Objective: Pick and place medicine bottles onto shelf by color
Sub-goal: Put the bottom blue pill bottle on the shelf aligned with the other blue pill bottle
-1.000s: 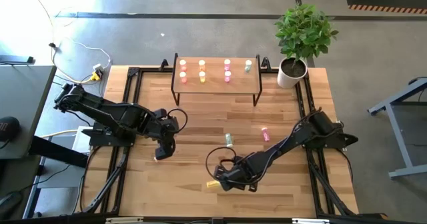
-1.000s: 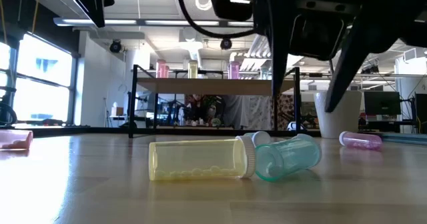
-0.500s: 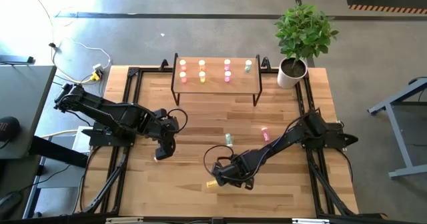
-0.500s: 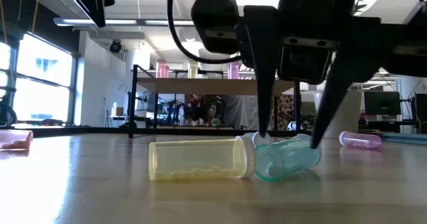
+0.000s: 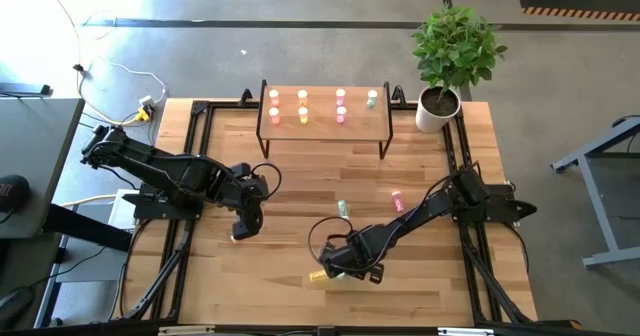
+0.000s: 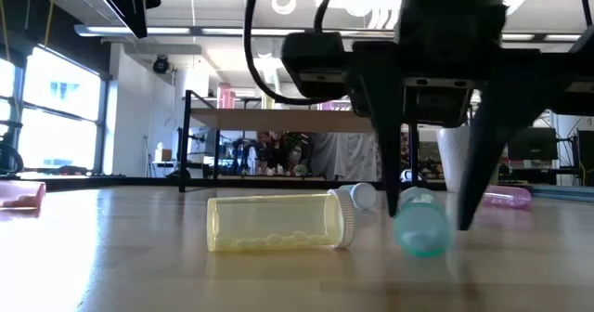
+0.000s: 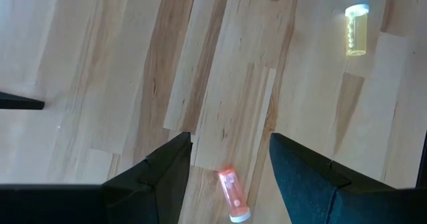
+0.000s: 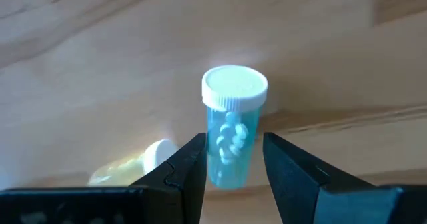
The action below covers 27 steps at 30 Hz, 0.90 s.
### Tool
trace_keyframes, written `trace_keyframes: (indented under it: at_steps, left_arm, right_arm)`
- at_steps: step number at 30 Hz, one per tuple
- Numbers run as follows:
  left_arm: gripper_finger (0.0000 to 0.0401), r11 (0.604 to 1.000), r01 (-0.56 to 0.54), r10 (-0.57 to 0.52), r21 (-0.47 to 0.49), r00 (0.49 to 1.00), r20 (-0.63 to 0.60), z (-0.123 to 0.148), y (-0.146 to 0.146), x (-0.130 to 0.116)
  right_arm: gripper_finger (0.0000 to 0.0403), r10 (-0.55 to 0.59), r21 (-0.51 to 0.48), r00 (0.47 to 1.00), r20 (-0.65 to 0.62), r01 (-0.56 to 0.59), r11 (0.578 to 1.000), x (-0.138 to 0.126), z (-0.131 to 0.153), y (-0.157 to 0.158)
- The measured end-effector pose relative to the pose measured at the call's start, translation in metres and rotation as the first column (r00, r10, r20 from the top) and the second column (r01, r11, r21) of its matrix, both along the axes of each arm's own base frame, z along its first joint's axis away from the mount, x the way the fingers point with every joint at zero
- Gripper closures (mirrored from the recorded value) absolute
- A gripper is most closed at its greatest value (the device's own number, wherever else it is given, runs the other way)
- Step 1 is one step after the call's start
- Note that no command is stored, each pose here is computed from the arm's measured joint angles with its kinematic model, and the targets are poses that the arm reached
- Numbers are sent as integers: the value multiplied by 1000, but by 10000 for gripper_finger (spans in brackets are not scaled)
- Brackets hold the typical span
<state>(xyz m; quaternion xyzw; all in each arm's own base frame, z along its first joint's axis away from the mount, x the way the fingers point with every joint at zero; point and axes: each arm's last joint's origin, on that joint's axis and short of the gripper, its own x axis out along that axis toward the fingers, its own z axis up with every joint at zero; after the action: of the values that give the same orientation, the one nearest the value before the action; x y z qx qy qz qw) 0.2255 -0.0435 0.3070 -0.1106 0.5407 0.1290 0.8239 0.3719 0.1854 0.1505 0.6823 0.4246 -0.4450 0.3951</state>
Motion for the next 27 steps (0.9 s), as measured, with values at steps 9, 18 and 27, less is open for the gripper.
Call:
trace_keyframes:
  at_steps: [9,18,27]
  left_arm:
    - [206,1000,7,-7,3,1000,0,0,0,0]
    - [206,1000,7,-7,2,1000,0,0,0,0]
    - [206,1000,2,-2,14,1000,3,0,0,0]
  right_arm:
    - [265,41,-42,999,-22,-42,998,-1,-3,-5]
    - [315,78,-64,996,-47,-81,995,-4,-4,-7]
    - [332,210,-94,977,-31,-212,973,-4,-3,-7]
